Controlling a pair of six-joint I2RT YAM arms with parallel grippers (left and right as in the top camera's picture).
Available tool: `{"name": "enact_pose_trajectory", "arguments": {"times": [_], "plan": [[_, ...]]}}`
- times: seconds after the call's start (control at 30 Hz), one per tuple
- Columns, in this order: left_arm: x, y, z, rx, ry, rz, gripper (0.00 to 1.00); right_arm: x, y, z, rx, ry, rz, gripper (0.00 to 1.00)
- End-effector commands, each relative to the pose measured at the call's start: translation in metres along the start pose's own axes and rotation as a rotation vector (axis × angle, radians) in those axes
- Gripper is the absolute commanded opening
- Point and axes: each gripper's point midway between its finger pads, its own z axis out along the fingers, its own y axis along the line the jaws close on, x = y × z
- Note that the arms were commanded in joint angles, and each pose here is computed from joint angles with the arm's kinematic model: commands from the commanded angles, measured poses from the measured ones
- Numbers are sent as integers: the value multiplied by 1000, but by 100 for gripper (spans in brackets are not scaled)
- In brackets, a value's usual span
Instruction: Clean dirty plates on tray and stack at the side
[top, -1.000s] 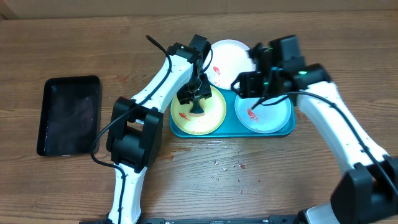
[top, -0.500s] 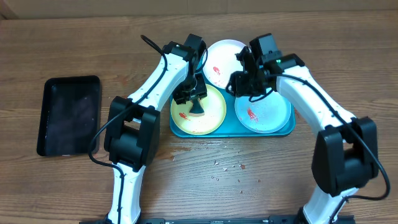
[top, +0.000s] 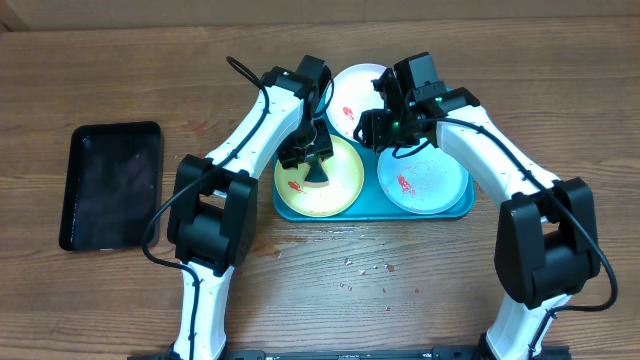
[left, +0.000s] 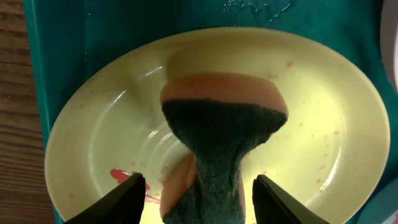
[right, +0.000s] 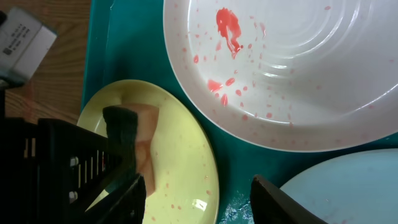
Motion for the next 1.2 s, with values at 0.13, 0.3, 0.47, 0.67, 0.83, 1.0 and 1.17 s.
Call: {"name": "enact_pose_trajectory", "arguments": {"times": [0.13, 0.3, 0.47, 0.67, 0.83, 1.0, 1.17], "plan": [[-2, -2, -8, 17, -11, 12, 59, 18, -11, 40, 29, 72, 4, 49], [-2, -2, -8, 18, -11, 12, 60, 28, -9, 55, 33, 107, -5, 43], [-2, -2, -8, 18, -11, 12, 61, 32, -14, 58, 95, 112, -18, 43], [-2, -3, -8, 20, -13, 13, 64, 44, -20, 62, 115, 146, -9, 34], [-3, -5, -2, 20, -14, 17, 64, 53, -25, 67, 121, 150, 45, 32], [-1, -5, 14, 5, 14, 17, 46, 52, -25, 67, 121, 149, 45, 31], [1, -5, 23, 1, 36, 15, 19, 52, -25, 67, 121, 149, 46, 30]]}}
